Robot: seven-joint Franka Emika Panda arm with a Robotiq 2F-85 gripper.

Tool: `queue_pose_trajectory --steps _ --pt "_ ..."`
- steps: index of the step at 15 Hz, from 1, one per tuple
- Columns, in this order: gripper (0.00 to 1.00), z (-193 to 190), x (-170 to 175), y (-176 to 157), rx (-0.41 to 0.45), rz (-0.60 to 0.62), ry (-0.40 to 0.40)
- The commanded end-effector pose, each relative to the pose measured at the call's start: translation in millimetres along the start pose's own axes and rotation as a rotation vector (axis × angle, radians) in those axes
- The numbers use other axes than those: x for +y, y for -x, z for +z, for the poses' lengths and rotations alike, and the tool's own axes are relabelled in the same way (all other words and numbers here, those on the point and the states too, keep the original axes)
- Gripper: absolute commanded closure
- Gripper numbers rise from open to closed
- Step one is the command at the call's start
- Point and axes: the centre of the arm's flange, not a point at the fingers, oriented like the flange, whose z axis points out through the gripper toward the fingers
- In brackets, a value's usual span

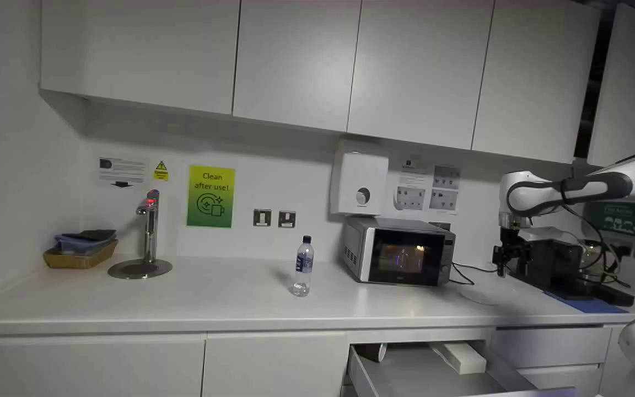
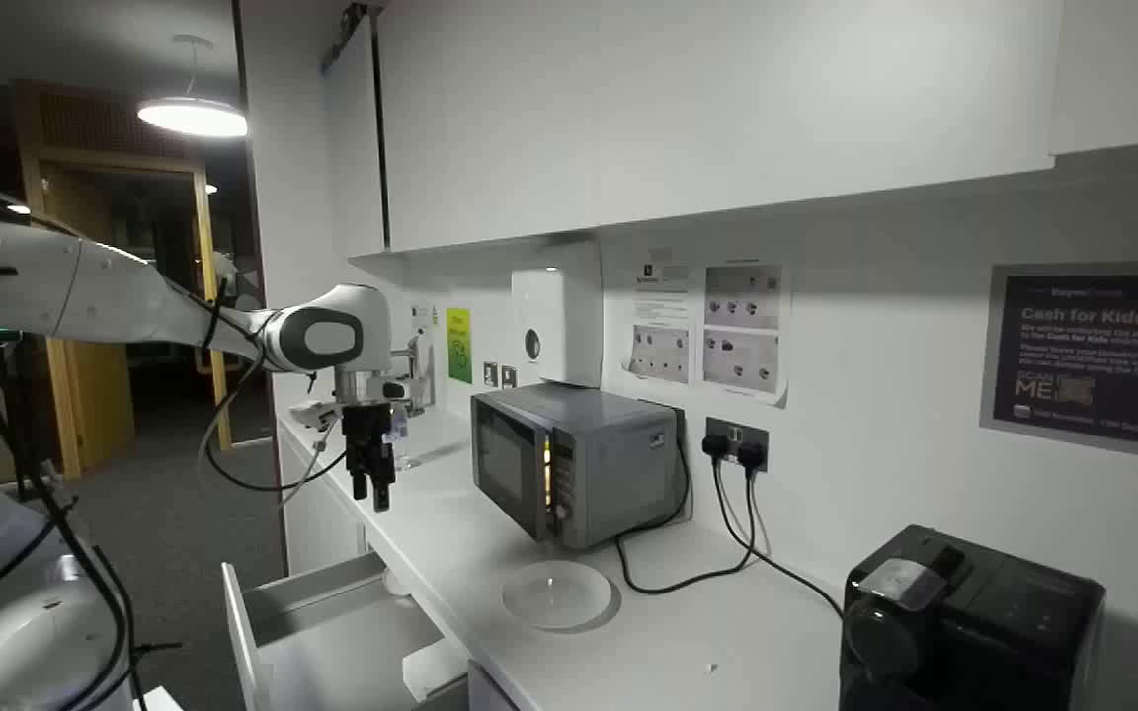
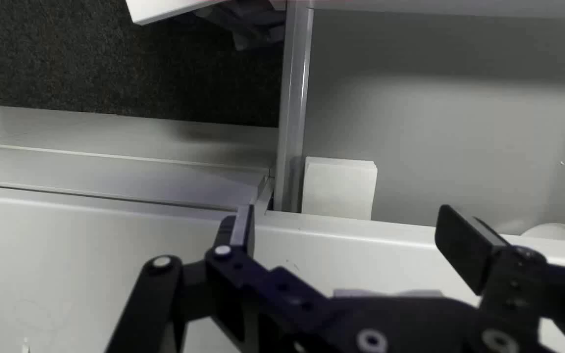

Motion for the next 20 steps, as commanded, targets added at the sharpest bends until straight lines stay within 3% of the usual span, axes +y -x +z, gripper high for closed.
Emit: queue_pose_trajectory --steps 1,13,20 --pt "0.0 0.0 0.0 0.0 0.0 0.0 0.0" --pt "0.0 0.8 0.5 -3.5 0.009 0.012 0.008" --pt "0.0 -10.8 10.2 -65.7 0.192 0.031 -0.005"
